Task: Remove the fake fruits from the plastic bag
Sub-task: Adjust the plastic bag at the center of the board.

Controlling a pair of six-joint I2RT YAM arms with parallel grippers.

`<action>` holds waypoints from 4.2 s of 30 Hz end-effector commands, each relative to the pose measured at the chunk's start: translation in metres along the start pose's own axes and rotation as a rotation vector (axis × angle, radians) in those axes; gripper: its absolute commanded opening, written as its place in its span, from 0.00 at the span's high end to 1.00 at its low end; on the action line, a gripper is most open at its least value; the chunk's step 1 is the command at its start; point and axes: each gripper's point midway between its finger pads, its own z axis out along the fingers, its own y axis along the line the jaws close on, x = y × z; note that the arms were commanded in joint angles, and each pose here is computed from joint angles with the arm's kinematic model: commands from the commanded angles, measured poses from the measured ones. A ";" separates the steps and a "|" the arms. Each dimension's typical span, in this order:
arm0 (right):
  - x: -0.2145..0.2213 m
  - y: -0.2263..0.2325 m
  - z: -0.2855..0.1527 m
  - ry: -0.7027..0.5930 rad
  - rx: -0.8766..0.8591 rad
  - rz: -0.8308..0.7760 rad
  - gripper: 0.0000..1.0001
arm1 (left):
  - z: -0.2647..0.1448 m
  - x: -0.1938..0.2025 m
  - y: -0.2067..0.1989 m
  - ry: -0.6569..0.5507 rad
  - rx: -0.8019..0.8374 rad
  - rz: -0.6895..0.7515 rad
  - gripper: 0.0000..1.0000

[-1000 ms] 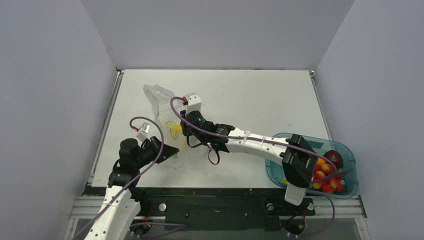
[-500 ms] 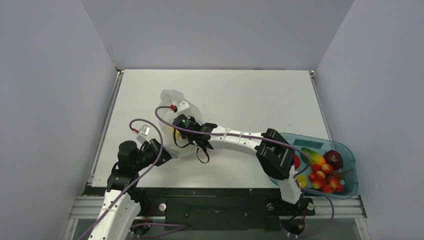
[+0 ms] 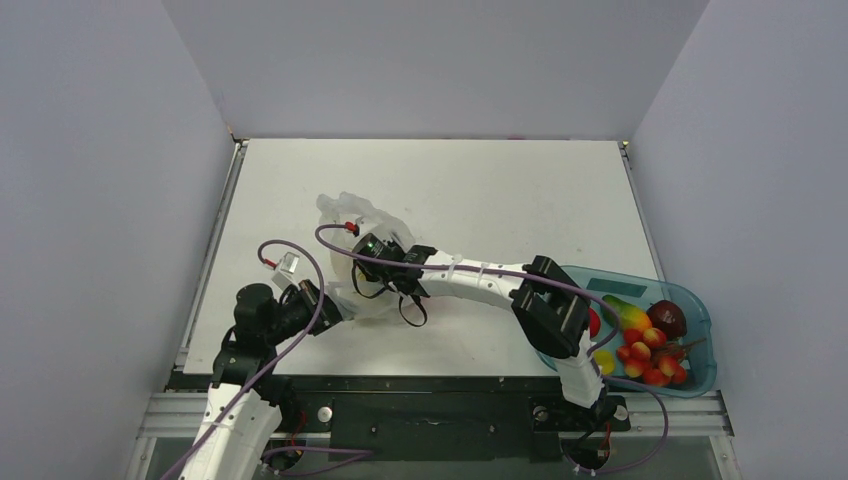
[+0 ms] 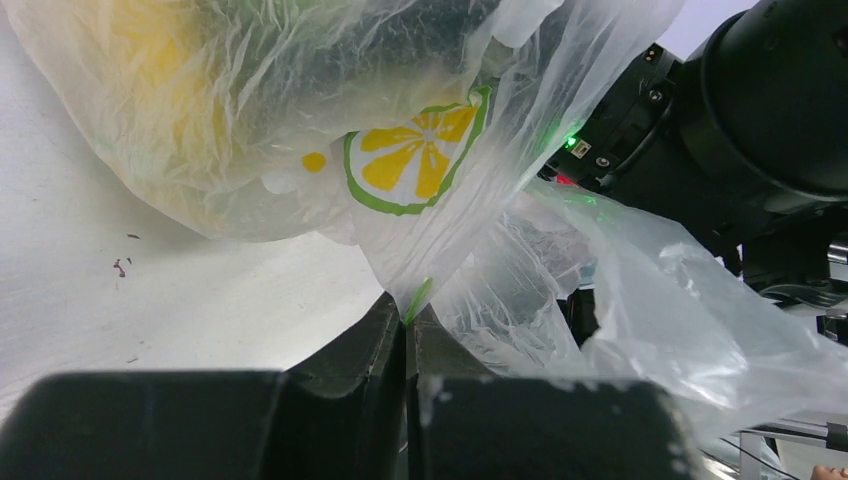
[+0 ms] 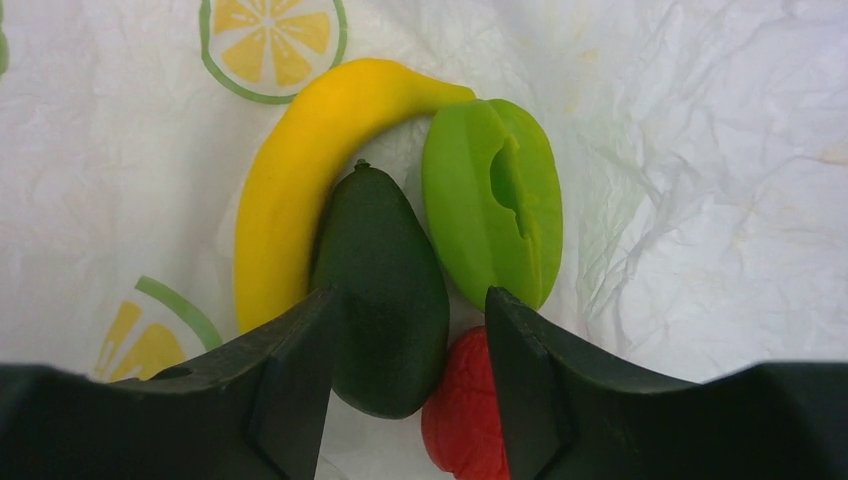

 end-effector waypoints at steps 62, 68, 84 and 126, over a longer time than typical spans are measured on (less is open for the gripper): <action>0.003 0.057 -0.129 -0.236 -0.400 0.202 0.61 | -0.005 -0.044 -0.036 -0.066 -0.076 0.121 0.49; 0.036 0.090 -0.121 -0.196 -0.532 0.270 0.69 | -0.001 -0.037 -0.026 -0.073 -0.085 0.109 0.47; 0.044 0.099 -0.151 -0.267 -0.460 0.262 0.71 | 0.017 -0.014 0.034 -0.009 -0.245 0.010 1.00; 0.055 -0.073 -0.092 -0.027 0.341 0.109 0.45 | 0.022 0.021 -0.027 0.127 0.074 -0.015 1.00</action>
